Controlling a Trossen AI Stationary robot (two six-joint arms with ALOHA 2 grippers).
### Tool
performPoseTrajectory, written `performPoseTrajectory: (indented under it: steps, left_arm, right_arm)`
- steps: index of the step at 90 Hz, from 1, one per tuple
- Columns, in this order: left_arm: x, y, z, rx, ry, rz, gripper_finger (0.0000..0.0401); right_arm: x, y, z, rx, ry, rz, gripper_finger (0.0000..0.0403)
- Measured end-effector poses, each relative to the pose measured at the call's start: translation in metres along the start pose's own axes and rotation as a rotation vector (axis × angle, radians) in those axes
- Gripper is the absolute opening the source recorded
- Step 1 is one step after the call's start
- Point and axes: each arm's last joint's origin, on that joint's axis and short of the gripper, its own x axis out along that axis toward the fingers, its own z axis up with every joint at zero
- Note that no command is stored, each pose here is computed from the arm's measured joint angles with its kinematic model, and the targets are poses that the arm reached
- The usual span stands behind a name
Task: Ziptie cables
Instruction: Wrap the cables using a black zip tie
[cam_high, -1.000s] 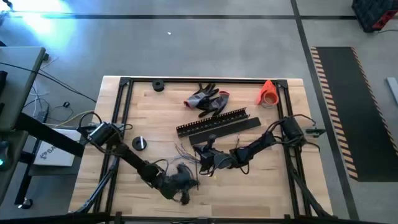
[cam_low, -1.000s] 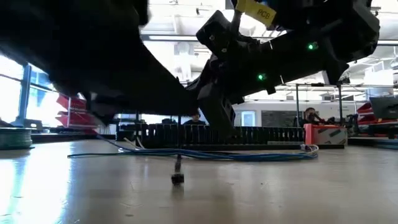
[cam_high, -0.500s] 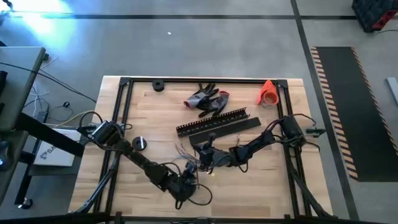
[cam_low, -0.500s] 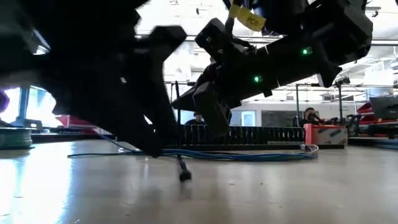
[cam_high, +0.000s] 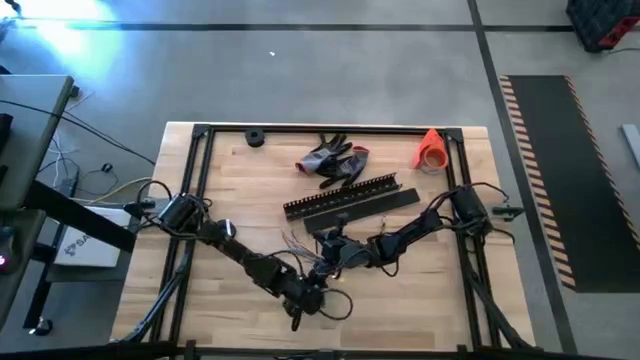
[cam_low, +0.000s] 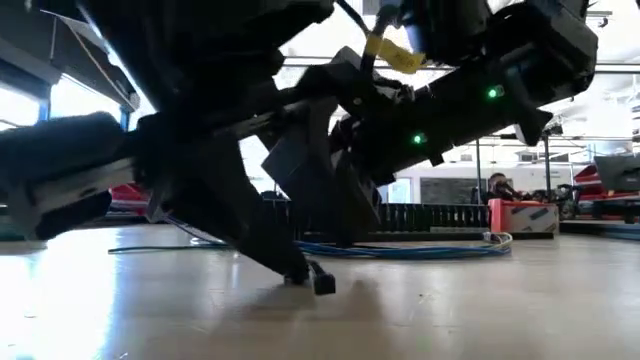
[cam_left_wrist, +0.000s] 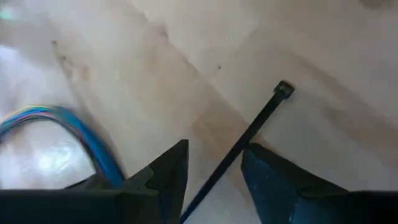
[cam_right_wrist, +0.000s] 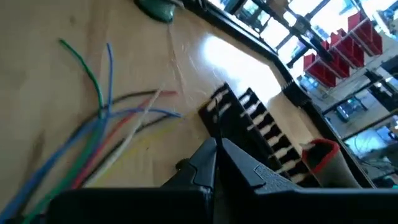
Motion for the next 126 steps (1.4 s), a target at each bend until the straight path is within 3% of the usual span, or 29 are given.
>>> performPoseTrajectory:
  steps: [36, 48, 61, 79, 96, 111, 126]
  left_arm:
    - [0.004, 0.002, -0.001, 0.015, -0.040, -0.054, 0.0006]
    - [0.005, 0.000, 0.001, -0.043, -0.029, 0.006, 0.0002]
    - [0.000, -0.008, 0.006, -0.149, -0.005, 0.144, 0.0000]
    - [-0.007, -0.018, 0.017, -0.460, -0.081, 0.335, 0.0000]
    - [-0.018, -0.031, 0.023, -0.731, -0.161, 0.607, 0.0000]
    - [-0.029, -0.053, 0.025, -1.044, -0.338, 0.764, 0.0000]
    - [-0.037, -0.074, 0.017, -1.170, -0.471, 0.877, 0.0000]
  right_arm:
    - [-0.009, 0.008, -0.001, -0.054, 0.037, -0.065, 0.0000]
    - [-0.010, 0.008, 0.000, -0.051, 0.042, -0.094, 0.0000]
    - [-0.010, 0.008, 0.000, -0.037, 0.041, -0.091, 0.0000]
    - [-0.009, 0.006, -0.001, -0.004, 0.052, -0.126, 0.0000]
    - [-0.009, 0.006, 0.001, -0.008, 0.041, -0.131, 0.0000]
    - [-0.009, 0.004, 0.004, 0.002, 0.016, -0.142, 0.0000]
    - [-0.009, 0.005, 0.007, -0.012, -0.023, -0.087, 0.0000]
